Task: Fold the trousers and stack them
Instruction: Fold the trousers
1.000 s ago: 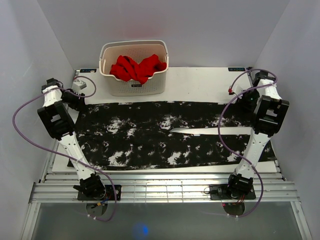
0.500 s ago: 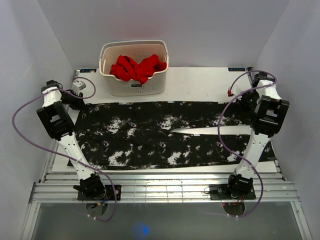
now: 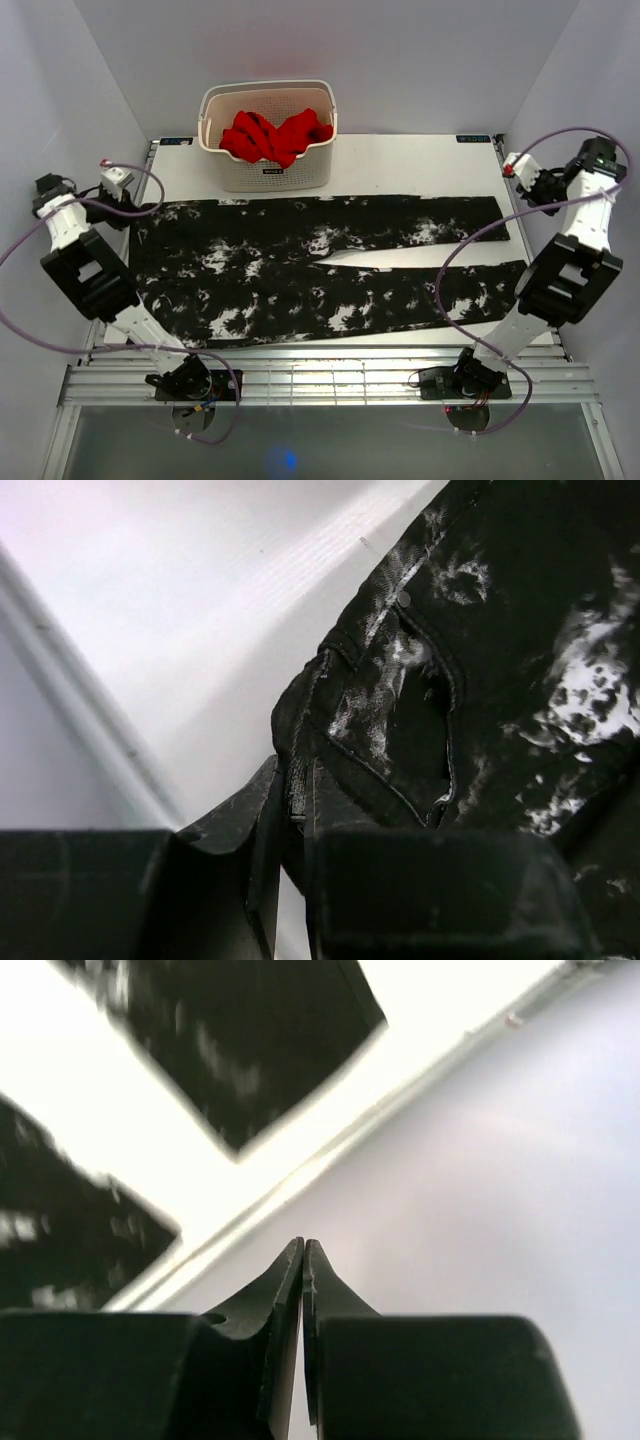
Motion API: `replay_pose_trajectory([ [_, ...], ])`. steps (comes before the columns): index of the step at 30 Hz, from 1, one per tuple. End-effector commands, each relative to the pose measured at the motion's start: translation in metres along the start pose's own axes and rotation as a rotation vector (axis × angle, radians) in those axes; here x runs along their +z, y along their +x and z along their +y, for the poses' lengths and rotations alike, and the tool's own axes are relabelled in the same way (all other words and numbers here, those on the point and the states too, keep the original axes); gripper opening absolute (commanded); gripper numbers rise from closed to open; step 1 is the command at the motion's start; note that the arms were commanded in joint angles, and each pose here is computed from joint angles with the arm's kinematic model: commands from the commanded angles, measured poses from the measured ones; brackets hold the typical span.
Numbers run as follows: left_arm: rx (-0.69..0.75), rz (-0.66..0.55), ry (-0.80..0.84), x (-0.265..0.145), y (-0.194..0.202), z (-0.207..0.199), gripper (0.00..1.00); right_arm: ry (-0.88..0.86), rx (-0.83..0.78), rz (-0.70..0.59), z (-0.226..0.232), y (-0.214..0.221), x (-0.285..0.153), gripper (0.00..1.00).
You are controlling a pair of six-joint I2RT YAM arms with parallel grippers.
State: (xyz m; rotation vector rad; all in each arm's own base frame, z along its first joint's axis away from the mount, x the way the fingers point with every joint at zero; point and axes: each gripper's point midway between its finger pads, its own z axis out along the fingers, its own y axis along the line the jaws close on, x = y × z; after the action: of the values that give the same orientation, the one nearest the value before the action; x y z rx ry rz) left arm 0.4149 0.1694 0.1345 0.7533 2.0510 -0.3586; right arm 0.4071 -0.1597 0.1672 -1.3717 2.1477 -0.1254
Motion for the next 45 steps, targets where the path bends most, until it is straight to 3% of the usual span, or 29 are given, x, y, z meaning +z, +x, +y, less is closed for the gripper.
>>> replay_pose_trajectory([
  [1, 0.28, -0.12, -0.096, -0.061, -0.041, -0.025, 0.0, -0.017, -0.027, -0.048, 0.04, 0.012, -0.027, 0.08],
  [3, 0.26, -0.099, -0.085, -0.067, -0.012, -0.053, 0.0, 0.021, -0.052, -0.026, 0.052, 0.025, -0.047, 0.08],
  [4, 0.354, -0.093, -0.112, -0.079, -0.014, -0.062, 0.0, -0.019, -0.065, -0.011, 0.072, 0.036, -0.041, 0.08],
  [6, 0.303, -0.088, -0.109, -0.087, 0.012, -0.088, 0.0, -0.022, -0.111, 0.039, 0.089, 0.053, -0.051, 0.08],
  [9, 0.325, -0.04, -0.076, -0.082, 0.044, -0.119, 0.0, -0.055, -0.092, 0.066, 0.117, 0.063, -0.037, 0.08],
  [12, 0.305, -0.047, -0.07, -0.075, 0.052, -0.124, 0.0, -0.028, -0.053, 0.038, 0.107, 0.042, -0.022, 0.6],
  [13, 0.303, -0.07, -0.072, -0.074, 0.049, -0.122, 0.0, -0.032, -0.043, 0.018, 0.102, 0.033, -0.019, 0.86],
  [14, 0.297, -0.081, -0.07, -0.073, 0.046, -0.121, 0.0, 0.003, -0.01, 0.006, 0.083, 0.021, -0.024, 0.93],
  [16, 0.29, -0.091, -0.071, -0.072, 0.042, -0.111, 0.0, -0.029, 0.026, -0.054, 0.068, -0.002, -0.007, 0.98],
  [17, 0.295, -0.097, -0.072, -0.071, 0.04, -0.106, 0.0, 0.025, 0.057, -0.078, 0.039, -0.018, -0.016, 0.98],
  [24, 0.271, -0.082, -0.059, -0.056, 0.039, -0.081, 0.0, -0.077, 0.2, -0.226, -0.037, -0.071, 0.058, 0.91],
  [28, 0.257, -0.064, -0.031, -0.042, 0.036, -0.074, 0.0, -0.096, 0.136, -0.204, -0.045, -0.076, 0.108, 0.91],
  [33, 0.234, -0.039, 0.007, -0.025, 0.038, -0.065, 0.0, -0.064, 0.054, -0.217, -0.048, -0.083, 0.152, 0.98],
  [39, 0.223, -0.017, 0.0, -0.018, 0.044, -0.056, 0.0, -0.001, 0.064, -0.26, -0.064, -0.091, 0.187, 0.93],
  [45, 0.203, -0.011, -0.003, -0.017, 0.045, -0.052, 0.0, -0.043, 0.088, -0.228, -0.06, -0.084, 0.221, 0.99],
])
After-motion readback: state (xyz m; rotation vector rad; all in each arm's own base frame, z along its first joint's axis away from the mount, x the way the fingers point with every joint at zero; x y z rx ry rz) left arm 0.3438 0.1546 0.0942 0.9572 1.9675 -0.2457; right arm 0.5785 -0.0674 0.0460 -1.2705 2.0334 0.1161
